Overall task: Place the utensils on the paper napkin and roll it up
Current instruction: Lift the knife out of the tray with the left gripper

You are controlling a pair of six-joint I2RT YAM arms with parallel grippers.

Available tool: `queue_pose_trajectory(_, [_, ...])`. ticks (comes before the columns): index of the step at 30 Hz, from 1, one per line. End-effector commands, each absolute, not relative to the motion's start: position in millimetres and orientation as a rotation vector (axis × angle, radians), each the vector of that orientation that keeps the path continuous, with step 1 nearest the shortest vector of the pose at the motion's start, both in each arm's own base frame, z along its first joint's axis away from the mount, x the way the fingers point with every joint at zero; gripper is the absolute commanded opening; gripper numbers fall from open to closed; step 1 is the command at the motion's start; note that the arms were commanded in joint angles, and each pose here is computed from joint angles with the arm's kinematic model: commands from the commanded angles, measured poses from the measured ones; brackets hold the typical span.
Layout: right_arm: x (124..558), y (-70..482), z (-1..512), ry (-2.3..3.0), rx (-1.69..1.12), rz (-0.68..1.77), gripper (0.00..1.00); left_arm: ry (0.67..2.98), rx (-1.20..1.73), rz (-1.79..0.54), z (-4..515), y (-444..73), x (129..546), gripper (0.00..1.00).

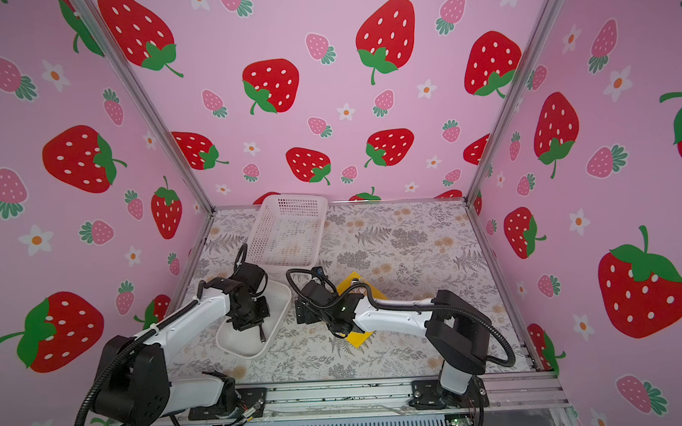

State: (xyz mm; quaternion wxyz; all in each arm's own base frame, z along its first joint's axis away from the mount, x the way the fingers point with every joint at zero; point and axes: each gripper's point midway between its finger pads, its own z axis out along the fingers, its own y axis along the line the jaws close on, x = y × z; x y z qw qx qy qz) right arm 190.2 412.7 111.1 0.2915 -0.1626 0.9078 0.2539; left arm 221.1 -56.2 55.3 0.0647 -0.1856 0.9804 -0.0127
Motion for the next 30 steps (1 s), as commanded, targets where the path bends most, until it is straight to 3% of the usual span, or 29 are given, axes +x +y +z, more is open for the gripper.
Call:
queue_pose_trajectory(1, [194.7, 401.3, 119.7, 2.411, -0.375, 0.665, 0.91, 2.958, -0.535, 0.031, 70.8, -48.2, 218.2, 0.02])
queue_pose_trajectory(19, [216.6, 336.8, 133.3, 2.368, -0.145, 0.642, 0.91, 2.853, -0.372, -0.124, 154.2, -69.4, 231.5, 0.02])
queue_pose_trajectory(30, [222.8, 291.6, 130.4, 2.357, -0.017, 0.655, 0.91, 2.845, -0.139, -0.260, 183.3, -142.3, 236.5, 0.02])
